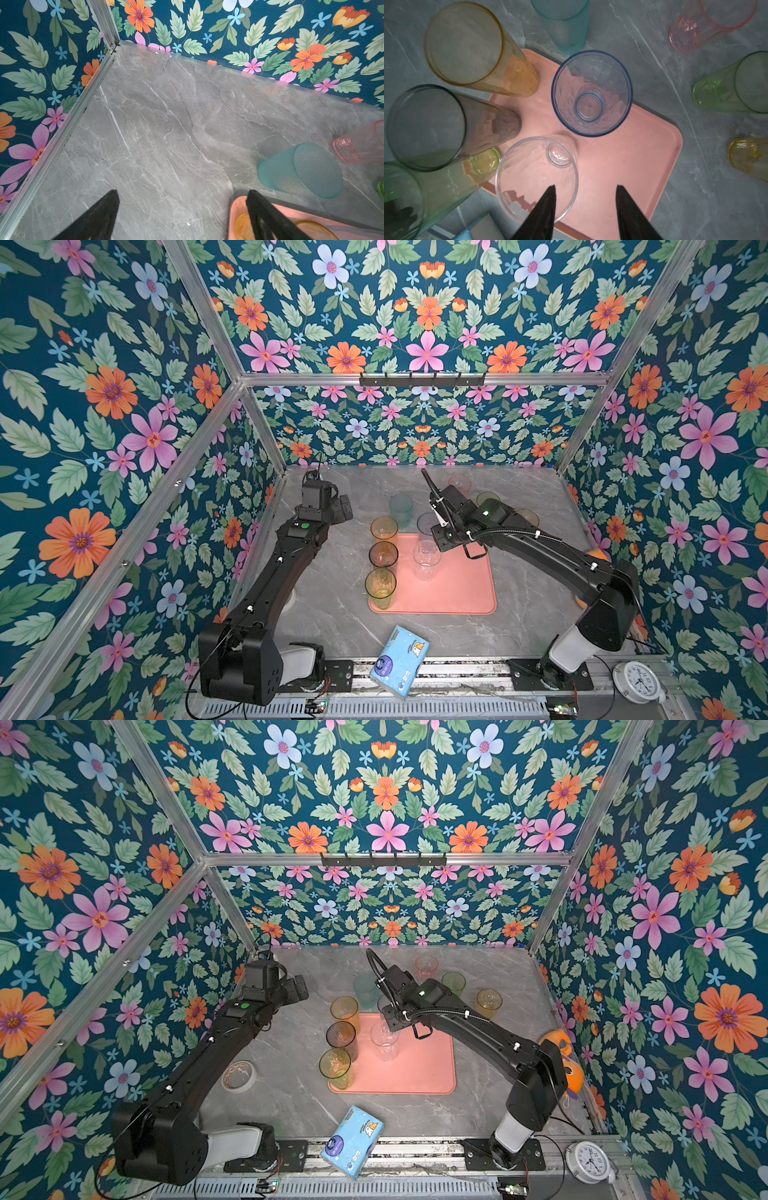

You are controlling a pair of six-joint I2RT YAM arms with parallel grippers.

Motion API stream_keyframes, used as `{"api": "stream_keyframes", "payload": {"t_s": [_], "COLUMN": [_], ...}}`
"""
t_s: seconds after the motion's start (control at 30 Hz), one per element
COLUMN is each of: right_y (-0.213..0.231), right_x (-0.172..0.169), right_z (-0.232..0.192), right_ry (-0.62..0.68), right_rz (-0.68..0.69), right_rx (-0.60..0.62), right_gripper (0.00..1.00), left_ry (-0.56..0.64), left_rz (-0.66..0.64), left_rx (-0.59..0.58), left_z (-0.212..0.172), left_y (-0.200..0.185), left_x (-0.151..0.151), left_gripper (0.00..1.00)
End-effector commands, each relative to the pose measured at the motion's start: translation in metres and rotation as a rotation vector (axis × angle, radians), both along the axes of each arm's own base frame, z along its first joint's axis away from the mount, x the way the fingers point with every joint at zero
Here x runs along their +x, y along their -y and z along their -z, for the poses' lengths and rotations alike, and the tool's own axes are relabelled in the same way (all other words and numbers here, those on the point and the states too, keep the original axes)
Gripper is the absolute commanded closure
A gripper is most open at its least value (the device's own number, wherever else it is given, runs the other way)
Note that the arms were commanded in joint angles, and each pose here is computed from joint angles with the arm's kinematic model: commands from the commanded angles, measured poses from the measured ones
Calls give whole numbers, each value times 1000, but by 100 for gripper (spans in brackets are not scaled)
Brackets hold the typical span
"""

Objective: Place the glasses into the tray
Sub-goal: 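Raise the right gripper and move it over the teal glass, then lower the right gripper and close it on the teal glass rim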

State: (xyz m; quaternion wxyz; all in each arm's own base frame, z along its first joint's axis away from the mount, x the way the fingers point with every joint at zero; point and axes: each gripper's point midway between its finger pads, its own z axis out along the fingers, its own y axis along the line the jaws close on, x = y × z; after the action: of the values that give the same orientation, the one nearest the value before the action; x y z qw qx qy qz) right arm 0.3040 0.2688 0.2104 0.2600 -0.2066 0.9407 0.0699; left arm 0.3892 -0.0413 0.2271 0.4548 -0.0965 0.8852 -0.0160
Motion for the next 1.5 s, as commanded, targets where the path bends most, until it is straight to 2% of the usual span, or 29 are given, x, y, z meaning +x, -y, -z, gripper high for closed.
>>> {"api": "stream_keyframes", "payload": {"t_s": [0.0,0.2,0.57,0.83,1.47], "right_y": [2,-5,-34,-40,-56], "right_x": [2,22,91,133,176], "right_z": [-16,-40,-35,-17,39], "right_ry": [38,107,104,73,-23], "right_rz": [-10,-10,18,48,55], "right_rx": [5,21,50,60,62], "right_gripper": [50,48,48,49,49], "left_ry": [8,9,11,5,-1], "left_rz": [1,5,7,8,-12], "left_rx": [6,0,-3,-10,4], "left_z": [-3,-4,-4,-2,-1], "left_y": [-1,-1,0,1,-4], "left_x": [0,-1,-3,-2,-2], "left_gripper": [2,2,2,2,1]}}
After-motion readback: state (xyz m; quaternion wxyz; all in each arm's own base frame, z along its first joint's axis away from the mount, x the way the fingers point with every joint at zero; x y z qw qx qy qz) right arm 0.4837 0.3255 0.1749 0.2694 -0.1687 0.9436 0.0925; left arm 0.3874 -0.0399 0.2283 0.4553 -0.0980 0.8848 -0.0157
